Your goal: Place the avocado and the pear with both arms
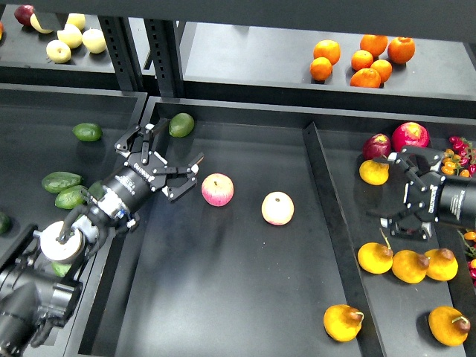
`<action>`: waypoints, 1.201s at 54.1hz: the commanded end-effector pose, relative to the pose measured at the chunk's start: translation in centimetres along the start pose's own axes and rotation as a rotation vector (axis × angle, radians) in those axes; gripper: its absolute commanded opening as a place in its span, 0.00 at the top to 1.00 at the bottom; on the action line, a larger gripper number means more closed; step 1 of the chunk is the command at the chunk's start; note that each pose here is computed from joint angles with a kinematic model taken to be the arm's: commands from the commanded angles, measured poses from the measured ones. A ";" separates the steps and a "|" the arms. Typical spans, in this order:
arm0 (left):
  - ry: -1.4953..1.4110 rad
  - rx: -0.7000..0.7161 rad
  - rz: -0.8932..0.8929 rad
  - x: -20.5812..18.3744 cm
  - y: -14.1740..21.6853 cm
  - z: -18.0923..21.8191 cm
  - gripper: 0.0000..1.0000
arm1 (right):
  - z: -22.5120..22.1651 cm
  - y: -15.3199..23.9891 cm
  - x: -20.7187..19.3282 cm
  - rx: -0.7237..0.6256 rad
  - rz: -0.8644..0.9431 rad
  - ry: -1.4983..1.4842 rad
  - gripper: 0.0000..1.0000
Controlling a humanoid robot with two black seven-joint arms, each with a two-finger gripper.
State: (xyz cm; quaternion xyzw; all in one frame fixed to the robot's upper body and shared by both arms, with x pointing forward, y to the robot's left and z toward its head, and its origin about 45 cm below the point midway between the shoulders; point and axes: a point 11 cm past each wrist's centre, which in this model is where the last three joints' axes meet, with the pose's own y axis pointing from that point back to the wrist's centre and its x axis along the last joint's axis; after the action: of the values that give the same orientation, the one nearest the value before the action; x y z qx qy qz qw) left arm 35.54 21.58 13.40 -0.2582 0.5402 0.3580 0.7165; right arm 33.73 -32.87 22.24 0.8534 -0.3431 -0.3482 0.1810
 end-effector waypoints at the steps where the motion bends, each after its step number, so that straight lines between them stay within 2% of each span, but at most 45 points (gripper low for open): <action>1: 0.017 0.002 0.024 1.0 0.9 -0.7 0.01 | -0.2 0.1 -0.2 -0.089 0.000 0.112 0.00; 28: 0.047 0.022 0.068 2.6 2.4 -2.5 0.01 | 5.8 -0.8 1.4 -0.494 0.089 0.396 0.00; 46: 0.063 0.022 0.088 3.3 3.2 -3.1 0.01 | 9.4 -4.0 0.4 -0.672 0.028 0.580 0.00; 65: 0.062 0.023 0.087 3.3 3.2 -3.2 0.01 | 12.4 -5.3 -0.1 -0.827 -0.023 0.689 0.00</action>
State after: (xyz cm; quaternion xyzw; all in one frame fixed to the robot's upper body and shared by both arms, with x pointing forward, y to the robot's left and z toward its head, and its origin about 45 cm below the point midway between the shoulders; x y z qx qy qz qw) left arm 31.73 21.90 9.44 -0.2370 0.5768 0.3740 0.6865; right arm 27.86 -30.26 11.65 0.7872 -0.1084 -0.1618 0.5851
